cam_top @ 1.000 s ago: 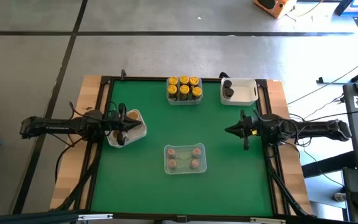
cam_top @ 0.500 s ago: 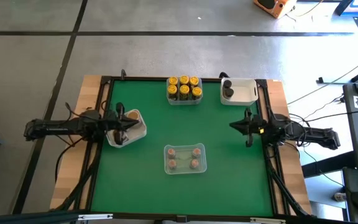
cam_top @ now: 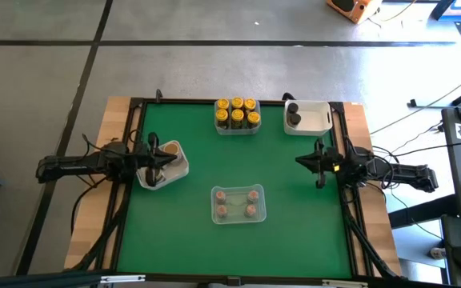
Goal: Sort spices by type
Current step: Return to Home Position
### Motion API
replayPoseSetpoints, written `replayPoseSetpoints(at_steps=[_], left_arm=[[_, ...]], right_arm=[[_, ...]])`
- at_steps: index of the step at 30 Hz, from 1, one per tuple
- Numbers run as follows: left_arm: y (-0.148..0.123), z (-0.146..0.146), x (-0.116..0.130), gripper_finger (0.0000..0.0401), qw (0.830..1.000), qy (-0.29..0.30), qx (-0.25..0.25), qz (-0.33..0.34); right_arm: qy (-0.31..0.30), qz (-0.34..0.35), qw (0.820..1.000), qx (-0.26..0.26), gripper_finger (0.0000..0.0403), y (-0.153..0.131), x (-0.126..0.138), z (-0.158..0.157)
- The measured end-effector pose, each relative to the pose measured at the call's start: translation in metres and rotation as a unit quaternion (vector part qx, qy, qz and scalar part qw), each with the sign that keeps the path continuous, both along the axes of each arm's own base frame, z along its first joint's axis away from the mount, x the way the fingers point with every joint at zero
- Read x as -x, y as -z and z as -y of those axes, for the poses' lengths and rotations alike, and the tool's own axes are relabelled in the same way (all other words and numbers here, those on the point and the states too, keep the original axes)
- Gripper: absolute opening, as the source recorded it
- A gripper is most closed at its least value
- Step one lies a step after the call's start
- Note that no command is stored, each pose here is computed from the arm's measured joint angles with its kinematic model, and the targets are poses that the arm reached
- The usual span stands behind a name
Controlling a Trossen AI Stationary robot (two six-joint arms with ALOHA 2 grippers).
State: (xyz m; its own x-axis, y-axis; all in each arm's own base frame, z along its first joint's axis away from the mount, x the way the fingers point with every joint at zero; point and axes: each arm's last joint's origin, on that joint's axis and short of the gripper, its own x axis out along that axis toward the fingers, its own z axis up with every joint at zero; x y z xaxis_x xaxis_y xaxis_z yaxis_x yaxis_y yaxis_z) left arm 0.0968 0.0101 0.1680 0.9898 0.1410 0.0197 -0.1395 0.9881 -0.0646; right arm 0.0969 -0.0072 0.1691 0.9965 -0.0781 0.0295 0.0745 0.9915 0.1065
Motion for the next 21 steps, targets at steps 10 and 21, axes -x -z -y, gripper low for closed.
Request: replayPoseSetpoints(at_steps=[10,21], left_arm=[[0.0004,0.0,-0.0003,0.0004,0.999,0.001,0.043,0.004],[0.0004,0.0,-0.0003,0.0004,0.999,0.001,0.046,0.005]], right_arm=[[0.0,-0.003,1.0,0.0,0.0019,0.0009,-0.0001,0.0],[0.0,-0.004,1.0,0.0,0.0019,0.0015,-0.0002,0.0]])
